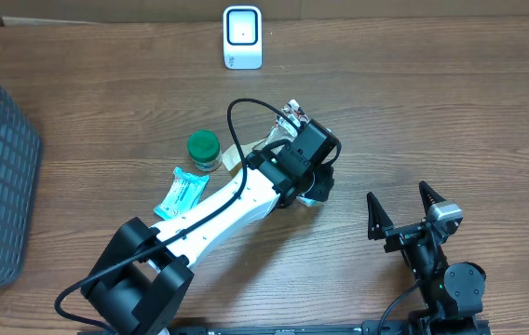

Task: Scan the item barcode
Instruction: 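Carry the tissue pack over the pouch and drop it right of it, then move the left gripper back over the basket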

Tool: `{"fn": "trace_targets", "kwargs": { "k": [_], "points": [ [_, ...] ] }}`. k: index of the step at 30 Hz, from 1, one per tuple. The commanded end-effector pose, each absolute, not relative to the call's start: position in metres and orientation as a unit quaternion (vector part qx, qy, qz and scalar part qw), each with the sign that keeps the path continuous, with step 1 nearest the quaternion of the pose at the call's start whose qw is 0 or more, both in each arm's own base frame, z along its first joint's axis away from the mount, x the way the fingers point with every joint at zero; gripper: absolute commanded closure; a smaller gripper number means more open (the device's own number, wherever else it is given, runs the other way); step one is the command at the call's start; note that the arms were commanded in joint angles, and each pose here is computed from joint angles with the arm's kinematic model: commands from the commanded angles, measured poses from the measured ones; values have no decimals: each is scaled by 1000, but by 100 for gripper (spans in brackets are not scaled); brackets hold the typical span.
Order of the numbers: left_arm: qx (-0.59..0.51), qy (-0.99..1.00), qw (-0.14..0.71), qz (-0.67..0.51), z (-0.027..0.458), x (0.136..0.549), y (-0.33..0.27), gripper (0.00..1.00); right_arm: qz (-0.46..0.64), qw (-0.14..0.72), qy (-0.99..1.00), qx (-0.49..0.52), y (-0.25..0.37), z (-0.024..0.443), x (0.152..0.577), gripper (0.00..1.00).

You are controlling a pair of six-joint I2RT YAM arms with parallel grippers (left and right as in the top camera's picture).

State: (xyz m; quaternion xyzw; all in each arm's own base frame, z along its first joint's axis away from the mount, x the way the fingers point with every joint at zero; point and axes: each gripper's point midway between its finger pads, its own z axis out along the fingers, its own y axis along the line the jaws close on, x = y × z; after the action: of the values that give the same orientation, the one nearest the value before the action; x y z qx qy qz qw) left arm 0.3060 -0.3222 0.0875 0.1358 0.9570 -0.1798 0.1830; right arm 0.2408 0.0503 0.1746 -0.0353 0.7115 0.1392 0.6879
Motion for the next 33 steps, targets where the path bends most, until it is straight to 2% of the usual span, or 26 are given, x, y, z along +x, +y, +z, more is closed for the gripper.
{"fn": "trace_targets", "kwargs": {
  "k": [1,2,6,10,16,20,23,25,28,33],
  "points": [
    [131,957,196,-171,92,314,-318,21,138,689,711,-34,50,173,241,0],
    [127,956,203,-170,99,319,-315,18,138,689,711,-34,50,173,241,0],
    [111,951,236,-165,151,348,-290,17,138,689,711,-34,50,173,241,0],
    [77,946,277,-148,237,376,-231,17,138,689,711,-34,50,173,241,0],
    [-45,922,368,-115,367,388,-101,17,138,689,711,-34,50,173,241,0],
    [-154,891,421,-77,420,375,-4,11,138,689,711,-34,50,173,241,0],
    [-244,868,432,-36,434,354,66,11,138,689,711,-34,50,173,241,0],
    [-334,845,419,-11,429,335,113,16,138,689,711,-34,50,173,241,0],
    [-470,790,392,24,413,306,178,16,138,689,711,-34,50,173,241,0],
    [-576,744,332,60,372,275,254,12,138,689,711,-34,50,173,241,0]
  ]
}}
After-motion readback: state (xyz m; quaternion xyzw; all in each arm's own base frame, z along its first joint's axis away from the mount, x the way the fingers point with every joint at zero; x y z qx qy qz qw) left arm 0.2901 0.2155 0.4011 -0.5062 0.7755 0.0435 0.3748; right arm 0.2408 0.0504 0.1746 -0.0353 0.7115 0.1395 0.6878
